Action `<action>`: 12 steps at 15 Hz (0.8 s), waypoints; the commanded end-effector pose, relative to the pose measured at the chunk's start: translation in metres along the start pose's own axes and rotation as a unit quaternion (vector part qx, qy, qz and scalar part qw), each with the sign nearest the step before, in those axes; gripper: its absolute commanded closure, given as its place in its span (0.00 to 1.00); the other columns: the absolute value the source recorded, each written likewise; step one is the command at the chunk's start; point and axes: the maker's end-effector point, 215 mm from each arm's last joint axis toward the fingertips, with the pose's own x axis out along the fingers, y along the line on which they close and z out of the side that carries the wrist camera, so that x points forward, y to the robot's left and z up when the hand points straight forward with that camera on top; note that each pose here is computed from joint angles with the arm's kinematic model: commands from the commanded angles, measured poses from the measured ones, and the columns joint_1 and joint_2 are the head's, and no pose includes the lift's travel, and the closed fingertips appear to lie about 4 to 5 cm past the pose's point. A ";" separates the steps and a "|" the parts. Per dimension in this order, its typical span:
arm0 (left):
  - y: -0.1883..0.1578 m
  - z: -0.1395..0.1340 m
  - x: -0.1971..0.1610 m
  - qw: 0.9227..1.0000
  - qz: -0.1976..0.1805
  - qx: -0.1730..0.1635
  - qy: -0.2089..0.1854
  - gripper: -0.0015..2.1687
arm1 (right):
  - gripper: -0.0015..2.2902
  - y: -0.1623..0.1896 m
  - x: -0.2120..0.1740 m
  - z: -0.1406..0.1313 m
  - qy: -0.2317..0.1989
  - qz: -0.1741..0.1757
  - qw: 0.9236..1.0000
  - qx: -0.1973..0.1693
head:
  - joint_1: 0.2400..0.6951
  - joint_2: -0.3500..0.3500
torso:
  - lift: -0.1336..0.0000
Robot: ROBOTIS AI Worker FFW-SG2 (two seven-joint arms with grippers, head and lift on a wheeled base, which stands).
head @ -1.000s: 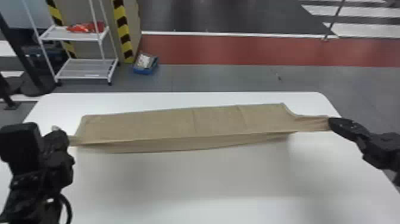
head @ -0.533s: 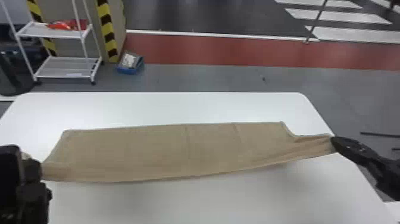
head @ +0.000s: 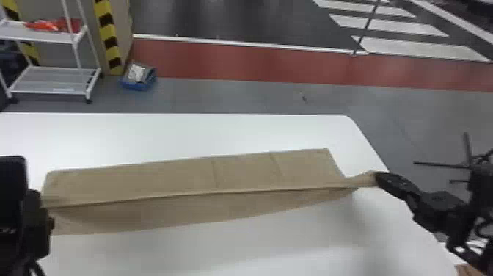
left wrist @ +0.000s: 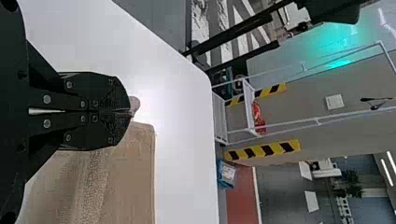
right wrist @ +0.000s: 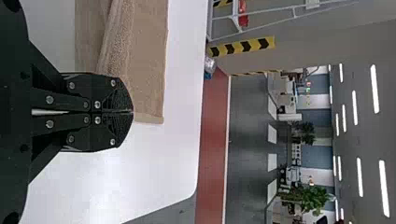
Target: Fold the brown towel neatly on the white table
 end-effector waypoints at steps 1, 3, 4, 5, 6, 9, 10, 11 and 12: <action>0.000 0.001 0.032 1.000 0.011 0.003 0.012 0.54 | 0.57 -0.003 0.032 -0.003 0.010 0.003 1.000 0.009 | 1.00 0.24 | 0.11; 0.002 0.001 0.055 1.000 0.019 0.004 0.022 0.54 | 0.57 0.000 0.052 0.005 0.009 0.009 1.000 0.011 | 1.00 0.27 | 0.11; 0.002 0.001 0.064 0.999 0.020 0.004 0.026 0.54 | 0.57 0.000 0.058 0.007 0.008 0.009 1.000 0.017 | 1.00 0.30 | 0.11; 0.002 -0.001 0.070 0.999 0.021 0.005 0.031 0.54 | 0.57 -0.003 0.063 0.010 0.007 0.004 1.000 0.020 | 1.00 0.32 | 0.11; -0.003 0.001 0.079 0.999 0.021 0.006 0.033 0.54 | 0.57 -0.009 0.071 0.014 0.006 -0.002 1.000 0.024 | 1.00 0.33 | 0.11; -0.012 0.007 0.105 0.999 0.019 0.008 0.032 0.54 | 0.57 0.003 0.102 0.014 0.025 0.010 1.000 0.009 | 1.00 0.35 | 0.11; -0.017 0.009 0.111 0.999 0.015 0.009 0.032 0.54 | 0.56 0.007 0.110 0.013 0.029 0.010 1.000 0.006 | 1.00 0.37 | 0.11; -0.019 0.008 0.118 0.999 0.015 0.010 0.033 0.53 | 0.56 0.009 0.116 0.012 0.034 0.009 0.999 0.003 | 1.00 0.37 | 0.11; -0.022 0.008 0.124 0.999 0.015 0.011 0.032 0.51 | 0.50 0.015 0.124 0.014 0.036 0.013 0.999 -0.007 | 1.00 0.38 | 0.11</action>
